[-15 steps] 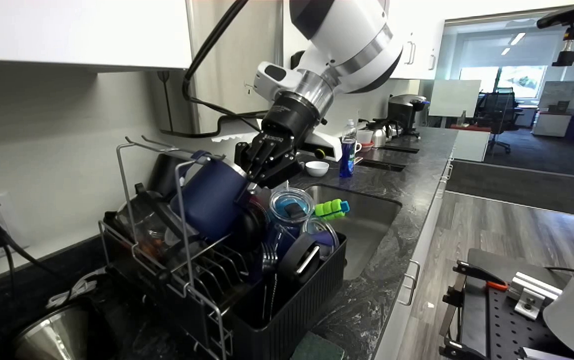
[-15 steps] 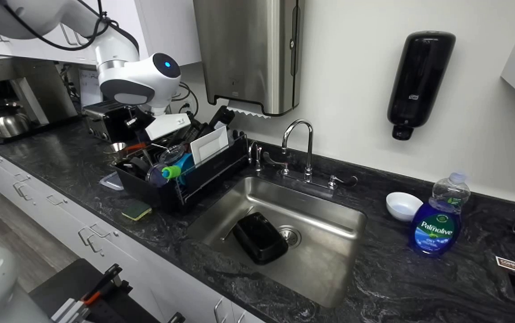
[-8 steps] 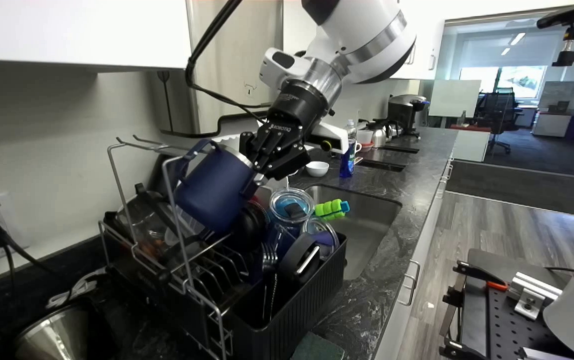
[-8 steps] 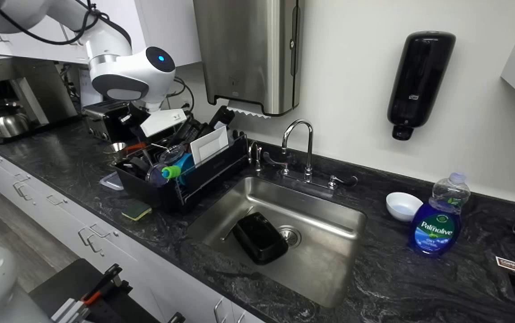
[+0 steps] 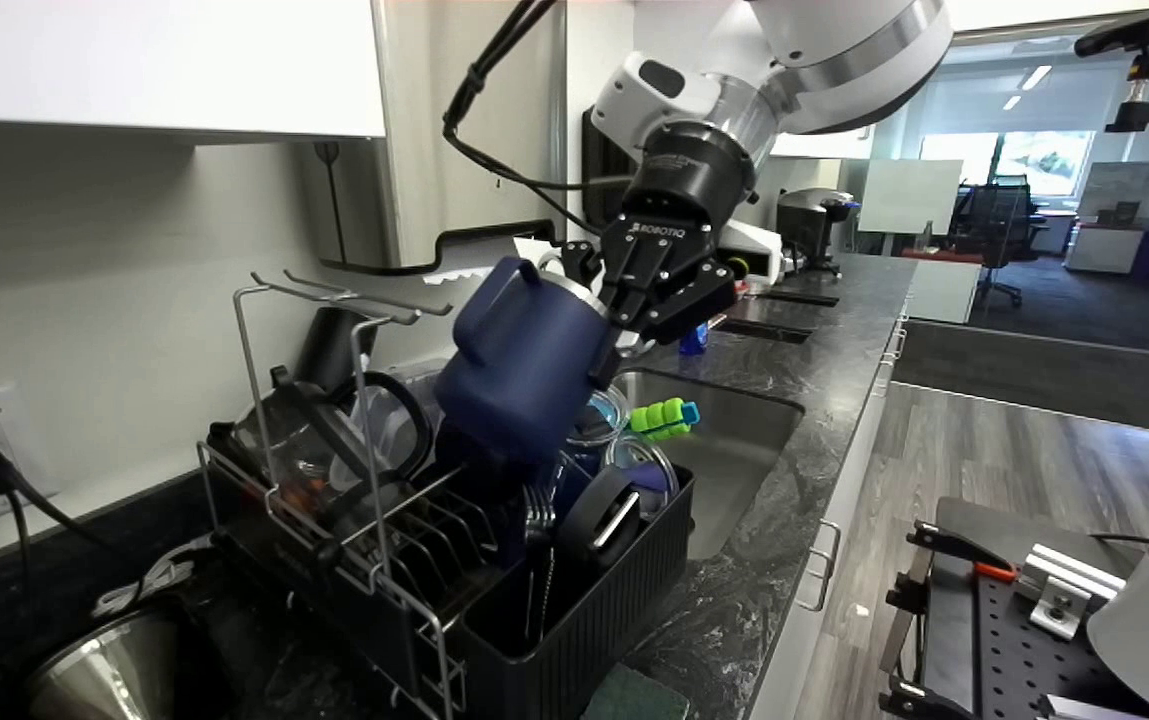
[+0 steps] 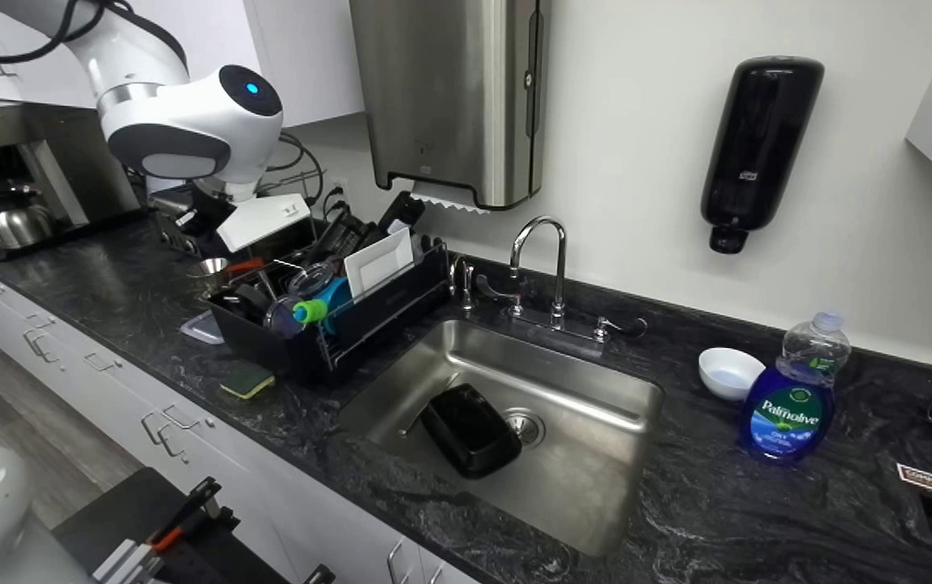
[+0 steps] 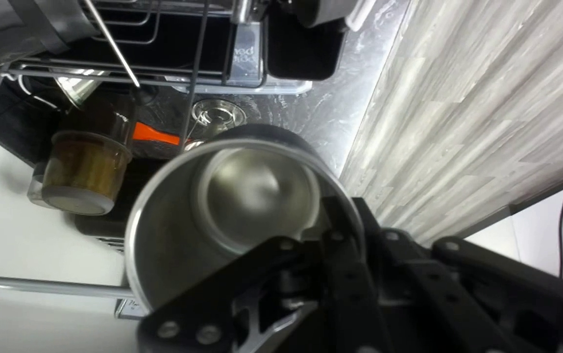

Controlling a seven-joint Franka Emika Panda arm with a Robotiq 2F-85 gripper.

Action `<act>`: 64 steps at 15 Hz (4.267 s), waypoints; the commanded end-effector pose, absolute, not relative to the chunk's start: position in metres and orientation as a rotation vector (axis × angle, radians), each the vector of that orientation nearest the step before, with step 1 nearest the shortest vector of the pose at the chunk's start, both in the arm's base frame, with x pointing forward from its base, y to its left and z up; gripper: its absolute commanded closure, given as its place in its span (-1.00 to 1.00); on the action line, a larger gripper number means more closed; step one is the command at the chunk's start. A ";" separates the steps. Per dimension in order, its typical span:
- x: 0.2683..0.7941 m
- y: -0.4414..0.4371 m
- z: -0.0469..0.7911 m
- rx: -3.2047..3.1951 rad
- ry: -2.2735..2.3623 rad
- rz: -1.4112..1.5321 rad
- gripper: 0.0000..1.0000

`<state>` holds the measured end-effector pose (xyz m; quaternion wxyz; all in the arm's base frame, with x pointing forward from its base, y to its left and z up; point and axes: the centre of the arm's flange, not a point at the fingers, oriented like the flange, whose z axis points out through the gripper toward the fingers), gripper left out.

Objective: Remove the blue mug from the rack and put it in the sink.

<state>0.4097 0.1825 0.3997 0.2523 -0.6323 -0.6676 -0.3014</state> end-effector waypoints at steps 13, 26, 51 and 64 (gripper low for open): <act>0.400 0.068 0.454 -2.027 -1.877 -0.728 0.96; 0.428 -0.121 0.419 -2.556 -1.440 -0.620 0.96; 0.455 -0.171 0.354 -2.788 -1.067 -0.541 0.96; 0.467 -0.217 0.245 -3.003 -0.685 -0.441 0.96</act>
